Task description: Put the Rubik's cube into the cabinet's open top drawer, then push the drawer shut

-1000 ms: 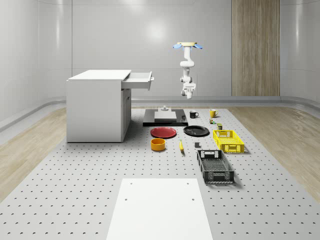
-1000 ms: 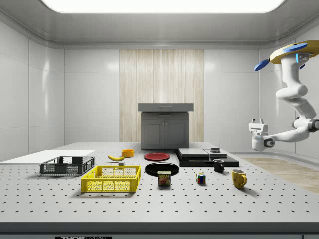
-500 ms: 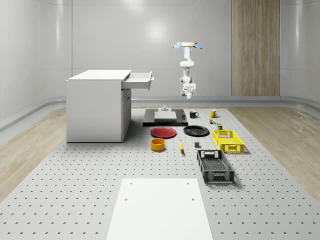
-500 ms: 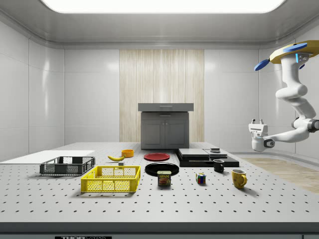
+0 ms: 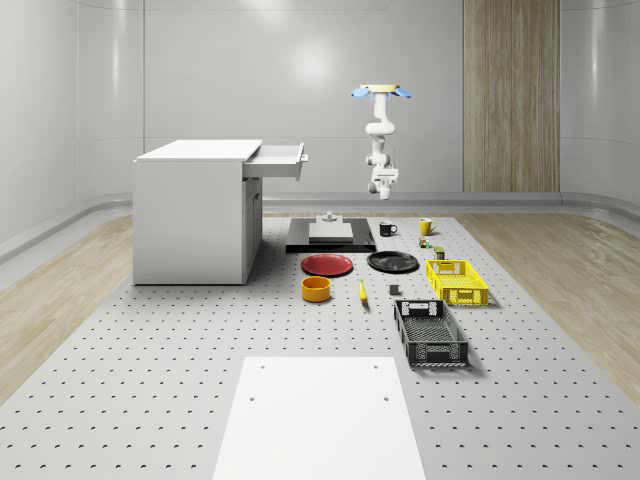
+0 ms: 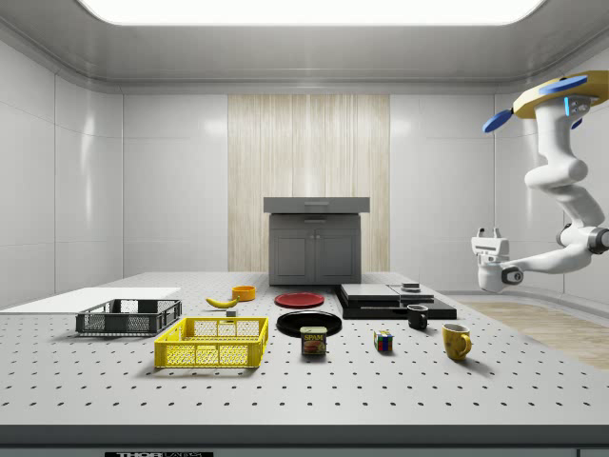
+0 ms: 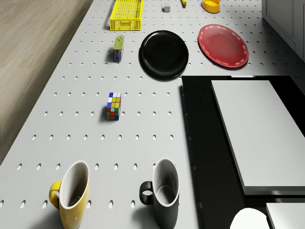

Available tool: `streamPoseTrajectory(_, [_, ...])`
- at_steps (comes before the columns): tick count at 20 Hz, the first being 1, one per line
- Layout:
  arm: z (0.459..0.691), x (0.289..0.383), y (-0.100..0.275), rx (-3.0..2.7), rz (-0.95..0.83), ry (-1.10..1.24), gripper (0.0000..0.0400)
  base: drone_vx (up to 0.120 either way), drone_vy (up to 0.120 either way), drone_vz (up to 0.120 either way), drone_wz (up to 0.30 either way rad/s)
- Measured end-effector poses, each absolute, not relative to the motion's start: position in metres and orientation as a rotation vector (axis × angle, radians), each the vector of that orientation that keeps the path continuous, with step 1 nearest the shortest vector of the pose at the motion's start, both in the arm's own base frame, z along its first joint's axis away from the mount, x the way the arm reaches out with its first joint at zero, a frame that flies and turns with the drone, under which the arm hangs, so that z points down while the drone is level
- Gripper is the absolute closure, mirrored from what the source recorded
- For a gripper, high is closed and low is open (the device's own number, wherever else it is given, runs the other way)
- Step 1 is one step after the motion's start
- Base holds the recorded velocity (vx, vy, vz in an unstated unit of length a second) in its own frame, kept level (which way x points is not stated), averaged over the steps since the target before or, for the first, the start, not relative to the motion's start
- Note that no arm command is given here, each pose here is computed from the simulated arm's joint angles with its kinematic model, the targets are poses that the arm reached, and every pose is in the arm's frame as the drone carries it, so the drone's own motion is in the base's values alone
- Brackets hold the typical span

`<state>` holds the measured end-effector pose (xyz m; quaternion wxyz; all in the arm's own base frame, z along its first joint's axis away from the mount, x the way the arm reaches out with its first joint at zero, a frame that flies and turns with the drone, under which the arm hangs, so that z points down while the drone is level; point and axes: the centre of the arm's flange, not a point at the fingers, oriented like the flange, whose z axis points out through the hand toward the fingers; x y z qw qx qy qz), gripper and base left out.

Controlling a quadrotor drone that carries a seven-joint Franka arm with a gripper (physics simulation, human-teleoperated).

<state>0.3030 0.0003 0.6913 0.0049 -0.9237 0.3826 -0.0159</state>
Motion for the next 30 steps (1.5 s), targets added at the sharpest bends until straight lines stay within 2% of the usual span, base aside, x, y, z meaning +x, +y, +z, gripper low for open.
streamPoseTrajectory(21, [0.691, 0.3015, 0.011, -2.976, -0.141, 1.234, 0.0, 0.12, 0.12, 0.0, 0.0])
streamPoseTrajectory(26, [0.688, 0.3012, 0.025, -3.092, -0.246, 1.283, 0.0, 0.12, 0.12, 0.0, 0.0])
streamPoseTrajectory(30, [0.679, 0.3012, 0.047, -3.279, -0.434, 1.363, 0.0, 0.12, 0.12, 0.0, 0.0])
